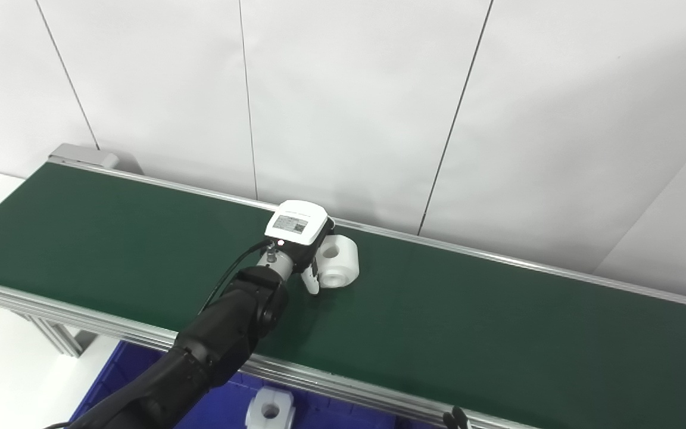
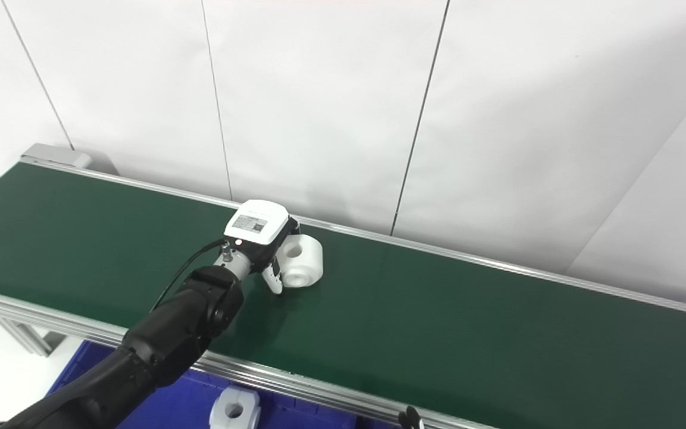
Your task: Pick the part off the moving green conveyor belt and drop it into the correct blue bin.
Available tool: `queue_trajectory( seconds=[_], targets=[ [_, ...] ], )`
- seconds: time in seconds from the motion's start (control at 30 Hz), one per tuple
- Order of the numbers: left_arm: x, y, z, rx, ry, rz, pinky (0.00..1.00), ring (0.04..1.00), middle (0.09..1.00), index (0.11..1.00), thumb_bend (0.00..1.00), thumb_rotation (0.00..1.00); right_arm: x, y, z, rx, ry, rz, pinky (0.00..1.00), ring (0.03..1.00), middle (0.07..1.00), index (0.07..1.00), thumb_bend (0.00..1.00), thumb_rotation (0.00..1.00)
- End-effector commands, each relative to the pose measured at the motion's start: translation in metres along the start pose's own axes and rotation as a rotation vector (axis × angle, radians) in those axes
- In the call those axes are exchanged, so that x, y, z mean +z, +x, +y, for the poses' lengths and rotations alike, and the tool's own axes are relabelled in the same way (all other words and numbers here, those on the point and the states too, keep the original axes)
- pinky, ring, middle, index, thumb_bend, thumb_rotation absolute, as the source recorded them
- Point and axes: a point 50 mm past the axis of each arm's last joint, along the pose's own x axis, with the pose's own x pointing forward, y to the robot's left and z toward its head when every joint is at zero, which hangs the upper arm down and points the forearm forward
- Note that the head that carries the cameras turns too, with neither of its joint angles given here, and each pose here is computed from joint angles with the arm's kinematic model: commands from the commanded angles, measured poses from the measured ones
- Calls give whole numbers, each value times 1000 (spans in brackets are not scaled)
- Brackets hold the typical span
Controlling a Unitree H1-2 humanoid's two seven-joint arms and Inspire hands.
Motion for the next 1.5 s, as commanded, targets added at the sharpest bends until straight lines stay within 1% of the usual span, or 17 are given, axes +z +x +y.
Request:
queue_trajectory(
  seconds=[0.0, 0.27, 0.37, 0.53, 0.63, 0.8, 0.83, 0.87, 0.9, 0.93, 1.03, 1.1, 1.17, 1.23, 1.33, 1.4, 1.47],
  targets=[
    [5, 13, 32, 110, -5, -33, 259, 312, 410, 505, 518, 0, 11, 1, 2, -1, 12, -74, 951, 924, 966, 1000, 789, 1000],
    [6, 10, 37, 109, -17, -41, 229, 293, 397, 510, 517, 0, 11, 1, 4, -1, 13, -76, 952, 916, 966, 1000, 790, 1000],
    [8, 1, 51, 112, -32, -63, 236, 303, 401, 511, 517, 0, 11, 1, 4, 1, 13, -76, 958, 921, 967, 1000, 794, 1000],
    [9, -25, 80, 132, -32, -132, 253, 335, 413, 529, 515, 0, 16, 4, 1, -2, 21, -86, 979, 931, 969, 1000, 794, 1000],
    [7, -55, 96, 143, -37, -149, 267, 354, 420, 520, 518, 0, 20, 6, -5, 4, 31, -94, 992, 934, 975, 1000, 784, 1000],
    [0, -96, 105, 131, -67, -156, 274, 364, 422, 519, 518, 0, 26, 9, -18, 4, 30, -101, 951, 914, 964, 1000, 767, 1000],
    [-2, -103, 104, 124, -73, -156, 274, 362, 420, 520, 518, 0, 28, 10, -21, 2, 33, -103, 946, 911, 962, 1000, 767, 1000],
    [-2, -109, 104, 117, -77, -156, 248, 332, 409, 519, 516, 0, 30, 11, -23, 0, 36, -105, 933, 905, 956, 1000, 768, 1000],
    [-4, -116, 102, 111, -77, -155, 226, 303, 448, 500, 521, 0, 33, 12, -26, -1, 36, -108, 920, 899, 951, 997, 770, 1000],
    [-4, -122, 101, 106, -77, -151, 214, 290, 417, 511, 517, 0, 35, 13, -28, -2, 33, -110, 900, 888, 943, 989, 771, 996],
    [-4, -141, 96, 87, -73, -133, 216, 290, 400, 518, 515, 0, 40, 15, -33, -3, 32, -115, 868, 870, 931, 976, 782, 984],
    [-4, -152, 93, 78, -74, -129, 233, 311, 402, 519, 516, 0, 44, 17, -35, -1, 43, -117, 858, 864, 925, 969, 780, 962],
    [-4, -163, 89, 65, -81, -116, 223, 297, 398, 517, 516, 0, 48, 17, -38, 3, 45, -119, 856, 862, 923, 964, 785, 952],
    [-3, -172, 86, 43, -94, -101, 188, 258, 392, 513, 515, 0, 51, 17, -40, 7, 44, -119, 859, 862, 924, 965, 782, 956],
    [-4, -197, 76, 6, -90, -79, 187, 259, 392, 513, 515, 0, 55, 17, -43, 12, 35, -114, 856, 862, 923, 965, 776, 968],
    [-8, -214, 68, -10, -97, -59, 180, 245, 456, 490, 523, 0, 56, 15, -45, 12, 38, -105, 853, 862, 923, 966, 789, 975],
    [-12, -228, 60, -27, -111, -25, 188, 249, 469, 486, 524, 0, 57, 14, -46, 13, 42, -98, 856, 864, 920, 963, 791, 969]
  ],
)
